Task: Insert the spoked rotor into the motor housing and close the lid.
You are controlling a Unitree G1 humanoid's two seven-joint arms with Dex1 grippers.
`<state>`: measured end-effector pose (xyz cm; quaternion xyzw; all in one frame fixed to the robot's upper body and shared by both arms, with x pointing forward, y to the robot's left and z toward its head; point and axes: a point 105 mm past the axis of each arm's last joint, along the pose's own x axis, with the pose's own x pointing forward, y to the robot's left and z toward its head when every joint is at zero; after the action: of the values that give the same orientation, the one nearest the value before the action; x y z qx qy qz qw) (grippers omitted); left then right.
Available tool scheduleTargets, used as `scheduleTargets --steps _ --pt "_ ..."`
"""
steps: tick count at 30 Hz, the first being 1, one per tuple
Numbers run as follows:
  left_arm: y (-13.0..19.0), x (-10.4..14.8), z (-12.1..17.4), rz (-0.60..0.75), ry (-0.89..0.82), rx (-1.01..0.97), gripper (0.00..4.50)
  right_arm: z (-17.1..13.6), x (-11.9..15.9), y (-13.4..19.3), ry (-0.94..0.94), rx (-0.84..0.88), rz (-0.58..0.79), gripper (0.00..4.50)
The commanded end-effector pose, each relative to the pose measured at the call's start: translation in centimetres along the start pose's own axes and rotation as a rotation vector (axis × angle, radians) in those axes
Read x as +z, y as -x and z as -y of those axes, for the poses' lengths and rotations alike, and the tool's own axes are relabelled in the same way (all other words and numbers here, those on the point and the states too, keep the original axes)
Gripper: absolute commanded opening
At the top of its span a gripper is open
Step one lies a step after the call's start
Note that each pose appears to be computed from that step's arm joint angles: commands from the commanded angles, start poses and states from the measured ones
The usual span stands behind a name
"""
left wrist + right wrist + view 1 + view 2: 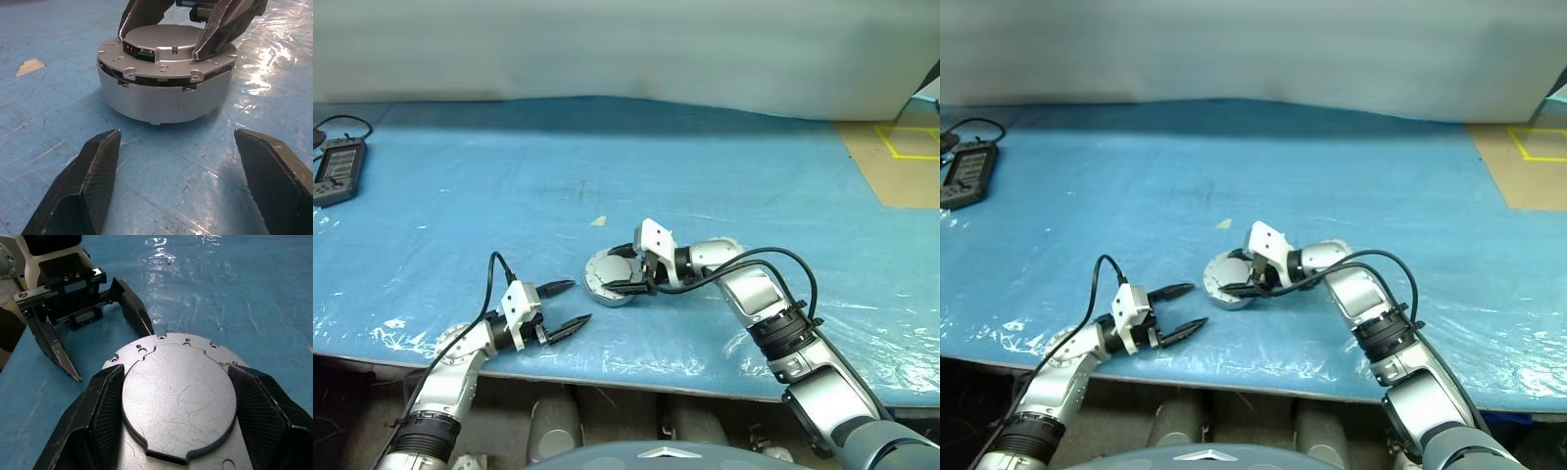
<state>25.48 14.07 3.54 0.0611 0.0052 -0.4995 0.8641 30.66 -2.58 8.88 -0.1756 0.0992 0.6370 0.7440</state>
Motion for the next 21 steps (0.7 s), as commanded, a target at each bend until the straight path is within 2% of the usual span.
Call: scheduleTargets --steps 1,12,21 --pt "0.1 0.1 0.3 -0.004 -0.01 -0.008 3.89 0.0 1.5 -0.1 0.026 0.012 0.038 3.26" --pt "0.2 -0.2 0.3 -0.014 -0.008 -0.011 3.89 0.3 1.3 -1.2 0.056 -0.004 -0.006 3.26" --pt "0.3 -0.3 0.3 -0.016 -0.009 -0.008 3.89 0.5 1.1 -0.3 0.045 -0.005 0.001 3.26"
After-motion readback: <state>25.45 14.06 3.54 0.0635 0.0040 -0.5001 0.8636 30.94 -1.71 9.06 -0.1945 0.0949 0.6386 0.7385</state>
